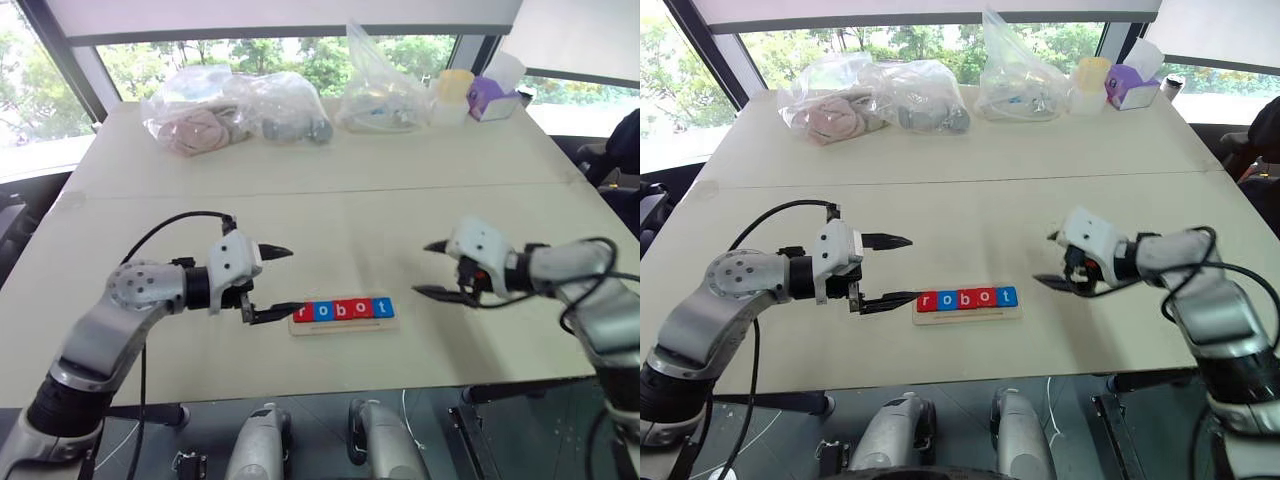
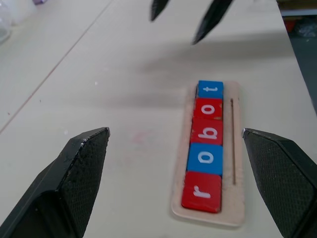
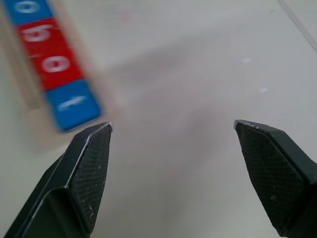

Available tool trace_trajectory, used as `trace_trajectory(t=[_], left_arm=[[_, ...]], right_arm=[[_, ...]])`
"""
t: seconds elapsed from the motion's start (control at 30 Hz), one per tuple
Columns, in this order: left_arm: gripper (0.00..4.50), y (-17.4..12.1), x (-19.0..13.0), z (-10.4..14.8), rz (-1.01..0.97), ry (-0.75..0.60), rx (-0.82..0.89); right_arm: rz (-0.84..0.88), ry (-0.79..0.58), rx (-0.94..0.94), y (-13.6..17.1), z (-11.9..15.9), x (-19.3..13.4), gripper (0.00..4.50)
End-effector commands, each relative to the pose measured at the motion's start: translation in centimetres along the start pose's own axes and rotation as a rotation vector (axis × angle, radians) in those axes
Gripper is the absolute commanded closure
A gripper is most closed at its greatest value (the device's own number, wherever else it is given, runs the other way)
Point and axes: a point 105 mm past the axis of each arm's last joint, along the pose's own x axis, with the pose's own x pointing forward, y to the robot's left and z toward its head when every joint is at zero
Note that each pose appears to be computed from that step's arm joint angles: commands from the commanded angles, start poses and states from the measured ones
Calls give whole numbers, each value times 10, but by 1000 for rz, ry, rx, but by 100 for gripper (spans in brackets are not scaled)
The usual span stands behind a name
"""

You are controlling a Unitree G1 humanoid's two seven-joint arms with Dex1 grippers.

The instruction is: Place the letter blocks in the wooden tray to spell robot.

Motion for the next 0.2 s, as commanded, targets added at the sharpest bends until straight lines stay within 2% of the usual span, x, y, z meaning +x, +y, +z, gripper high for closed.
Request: trace_trajectory(t=[0.03, 0.2], left_arm=[[0, -1, -8, 10, -3, -14, 18], [0, -1, -17, 4, -2, 17, -11]], right_arm=[[24, -25, -5, 19, 17, -22, 45], [-3, -16, 50, 31, 17, -33, 45]])
